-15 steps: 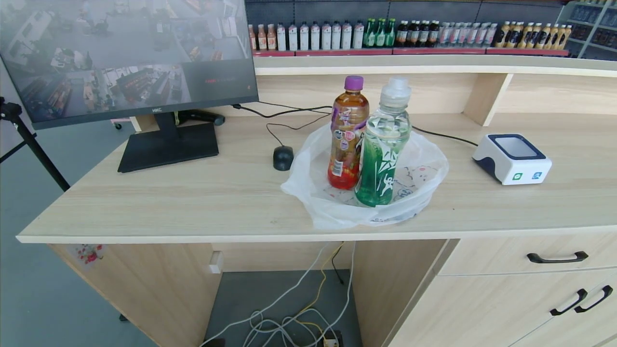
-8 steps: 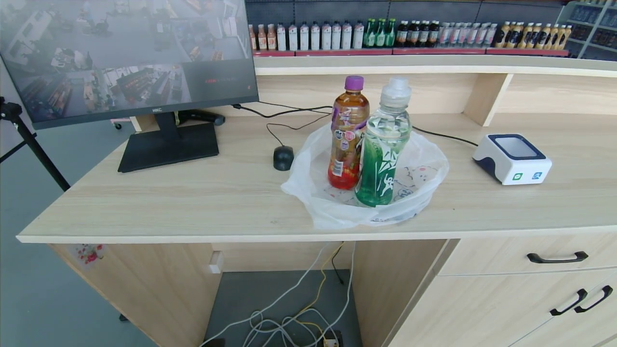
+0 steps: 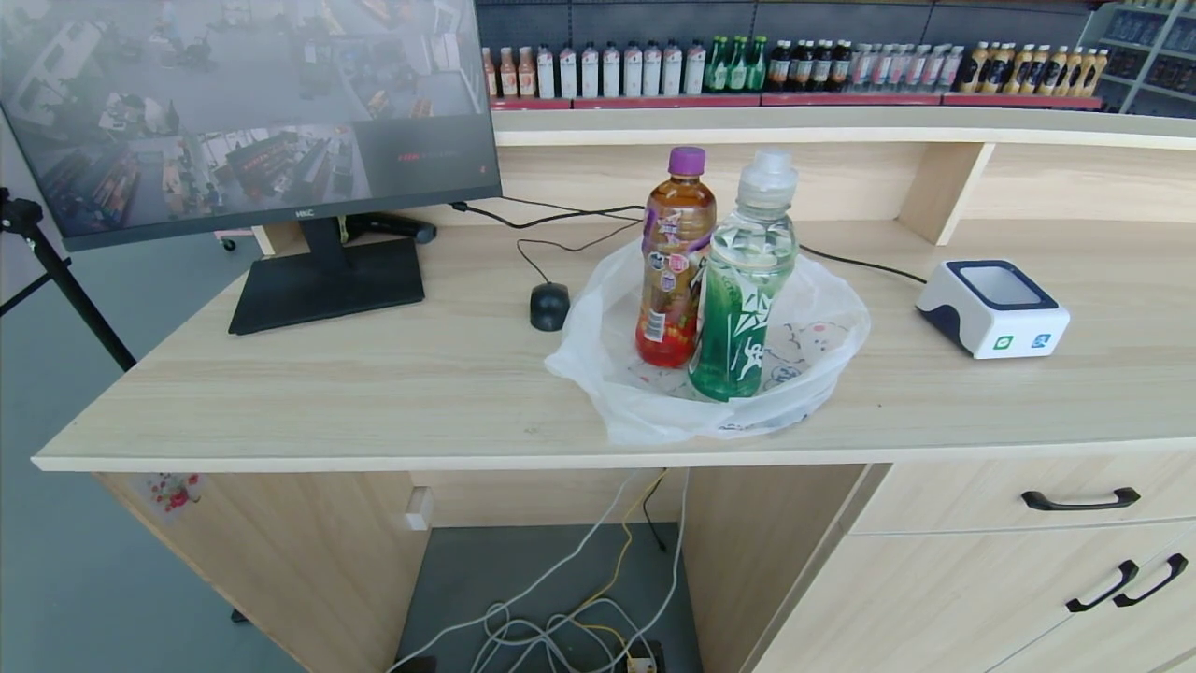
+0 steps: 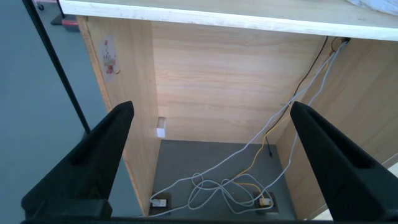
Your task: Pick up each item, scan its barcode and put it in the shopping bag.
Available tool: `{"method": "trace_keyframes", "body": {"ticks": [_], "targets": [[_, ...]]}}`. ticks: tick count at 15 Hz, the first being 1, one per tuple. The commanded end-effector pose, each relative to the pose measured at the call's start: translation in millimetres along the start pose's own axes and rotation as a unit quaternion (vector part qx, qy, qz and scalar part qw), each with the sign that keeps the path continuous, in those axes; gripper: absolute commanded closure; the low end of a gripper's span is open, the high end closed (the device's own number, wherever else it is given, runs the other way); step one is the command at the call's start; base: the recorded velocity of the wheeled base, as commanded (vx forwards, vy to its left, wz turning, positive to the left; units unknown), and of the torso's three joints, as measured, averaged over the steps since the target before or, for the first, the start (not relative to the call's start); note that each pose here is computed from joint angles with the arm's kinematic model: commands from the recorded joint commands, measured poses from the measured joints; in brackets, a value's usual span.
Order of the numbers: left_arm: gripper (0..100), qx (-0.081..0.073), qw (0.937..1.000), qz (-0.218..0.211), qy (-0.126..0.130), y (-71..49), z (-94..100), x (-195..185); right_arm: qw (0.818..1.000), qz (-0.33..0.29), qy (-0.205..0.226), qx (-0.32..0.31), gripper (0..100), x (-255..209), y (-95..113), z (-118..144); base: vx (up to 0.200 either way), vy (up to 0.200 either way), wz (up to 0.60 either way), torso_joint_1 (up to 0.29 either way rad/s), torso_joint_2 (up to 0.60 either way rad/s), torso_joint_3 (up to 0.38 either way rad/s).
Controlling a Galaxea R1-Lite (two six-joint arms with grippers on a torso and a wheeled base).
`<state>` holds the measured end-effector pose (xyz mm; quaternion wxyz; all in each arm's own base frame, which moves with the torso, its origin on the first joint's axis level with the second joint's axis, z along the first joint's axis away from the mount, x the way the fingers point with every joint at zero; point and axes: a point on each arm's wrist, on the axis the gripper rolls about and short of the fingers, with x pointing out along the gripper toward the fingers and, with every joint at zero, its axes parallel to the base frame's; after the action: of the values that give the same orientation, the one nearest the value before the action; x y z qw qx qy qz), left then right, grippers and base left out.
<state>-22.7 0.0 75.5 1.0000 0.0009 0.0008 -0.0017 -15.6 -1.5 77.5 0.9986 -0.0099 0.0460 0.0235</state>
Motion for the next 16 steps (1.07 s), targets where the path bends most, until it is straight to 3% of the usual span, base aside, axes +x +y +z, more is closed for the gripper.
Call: {"method": "trace_keyframes", "body": {"ticks": [1, 8, 16], "targets": [[0, 0.0, 1.0, 0.0, 0.0, 0.0, 0.0, 0.0, 1.0, 0.008, 0.002, -0.001, 0, 0.4, -0.2, 0.0, 0.0, 0.0, 0.0, 0.0, 0.0, 0.0], [0, 0.001, 1.0, -0.001, 0.0, 0.0, 0.0, 0.0, 1.0, 0.009, 0.0, 0.011, 0, 0.0, -0.3, -0.1, -0.029, 0.0, 0.0, 0.0, 0.0, 0.0], [0, 0.0, 1.0, -0.001, 0.0, 0.0, 0.0, 0.0, 1.0, 0.009, -0.001, 0.011, 0, -0.1, -0.3, 0.4, 0.0, -0.2, 0.0, 0.004, 0.0, 0.003]]}}
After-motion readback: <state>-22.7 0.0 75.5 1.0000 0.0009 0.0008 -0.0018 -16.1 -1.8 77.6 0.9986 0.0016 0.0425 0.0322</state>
